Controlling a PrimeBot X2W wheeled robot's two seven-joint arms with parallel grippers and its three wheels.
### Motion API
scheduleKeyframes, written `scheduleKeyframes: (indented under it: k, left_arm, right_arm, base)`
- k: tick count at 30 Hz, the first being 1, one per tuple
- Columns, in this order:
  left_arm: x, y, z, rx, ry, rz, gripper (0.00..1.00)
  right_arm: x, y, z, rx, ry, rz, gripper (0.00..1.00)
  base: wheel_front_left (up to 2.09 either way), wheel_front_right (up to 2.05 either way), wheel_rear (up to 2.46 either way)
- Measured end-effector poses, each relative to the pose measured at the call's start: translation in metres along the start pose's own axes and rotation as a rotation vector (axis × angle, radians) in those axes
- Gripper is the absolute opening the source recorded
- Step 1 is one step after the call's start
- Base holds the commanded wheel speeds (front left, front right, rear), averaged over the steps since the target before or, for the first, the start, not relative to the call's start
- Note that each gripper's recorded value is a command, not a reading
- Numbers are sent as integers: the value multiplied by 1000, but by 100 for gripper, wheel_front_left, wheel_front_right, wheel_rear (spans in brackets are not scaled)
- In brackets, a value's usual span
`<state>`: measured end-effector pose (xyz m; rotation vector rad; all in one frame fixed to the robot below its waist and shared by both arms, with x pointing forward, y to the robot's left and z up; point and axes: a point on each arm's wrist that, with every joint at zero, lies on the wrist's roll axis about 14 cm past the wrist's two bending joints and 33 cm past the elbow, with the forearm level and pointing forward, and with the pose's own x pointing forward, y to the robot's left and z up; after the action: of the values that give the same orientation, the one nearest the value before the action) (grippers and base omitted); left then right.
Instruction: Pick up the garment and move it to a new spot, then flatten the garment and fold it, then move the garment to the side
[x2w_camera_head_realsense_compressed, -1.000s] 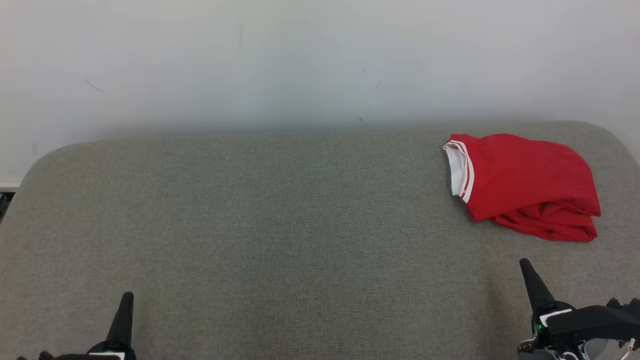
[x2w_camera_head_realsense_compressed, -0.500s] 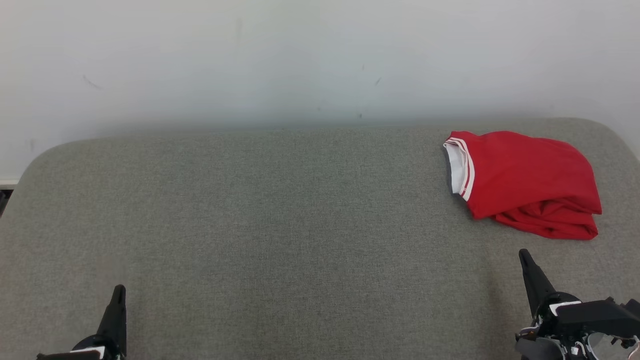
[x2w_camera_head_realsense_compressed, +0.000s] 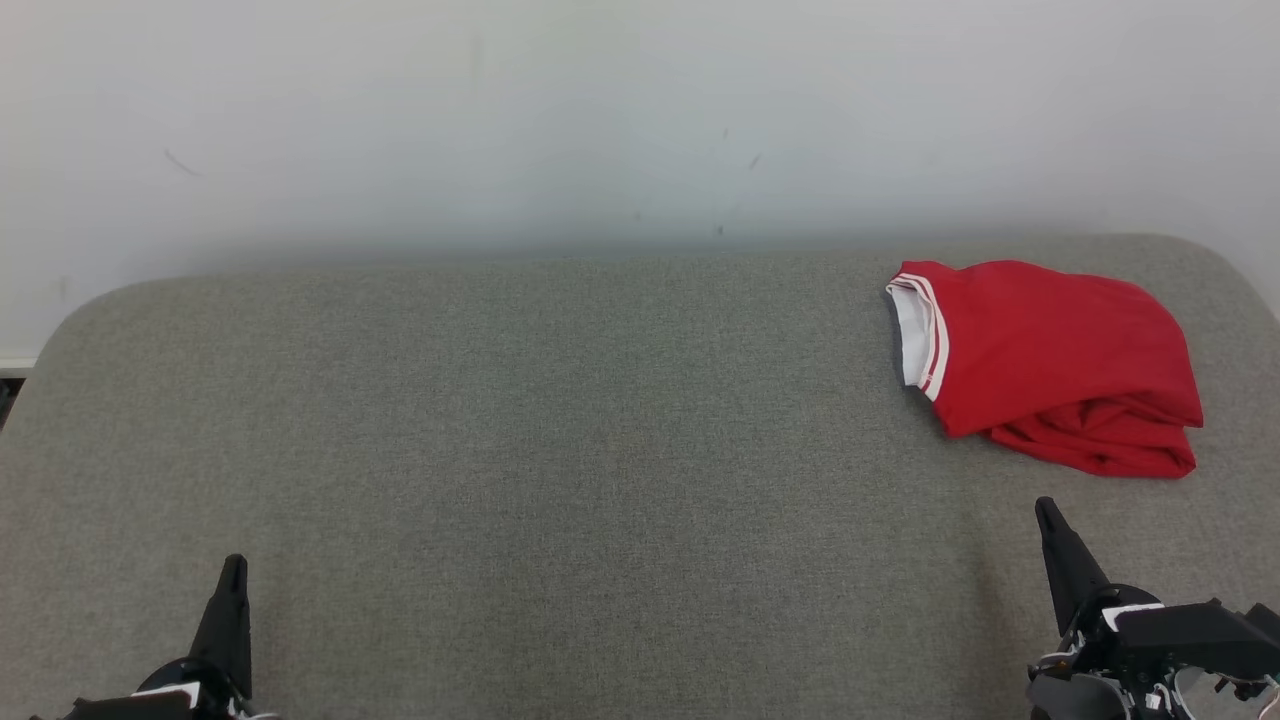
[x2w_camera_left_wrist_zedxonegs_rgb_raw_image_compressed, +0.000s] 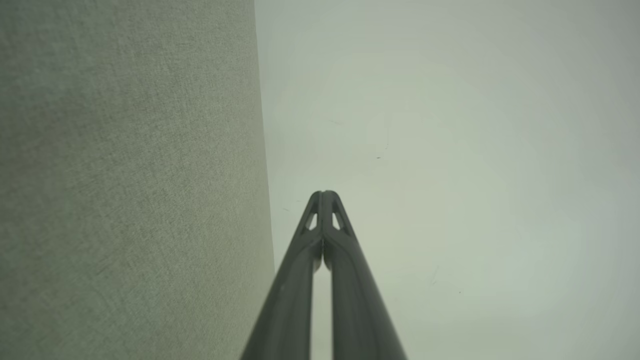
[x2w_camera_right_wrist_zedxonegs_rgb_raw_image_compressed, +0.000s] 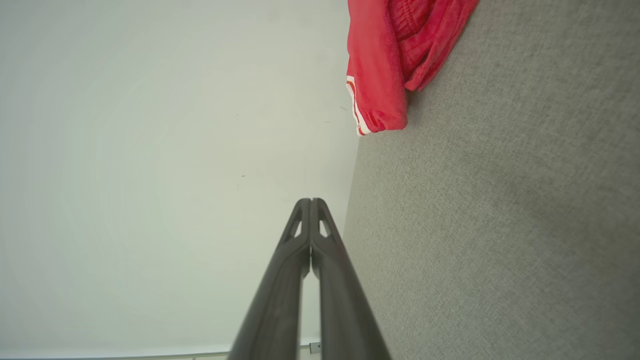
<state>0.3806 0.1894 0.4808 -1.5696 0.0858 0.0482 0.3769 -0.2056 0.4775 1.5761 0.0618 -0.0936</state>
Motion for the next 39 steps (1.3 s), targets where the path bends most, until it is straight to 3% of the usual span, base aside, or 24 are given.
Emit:
scheduleKeyframes:
  k: [39]
  left_arm:
    - [0, 0, 0, -1, 0, 1, 0]
  right_arm:
    - [0, 0, 0, 0, 0, 2, 0]
  base:
    - [0, 0, 0]
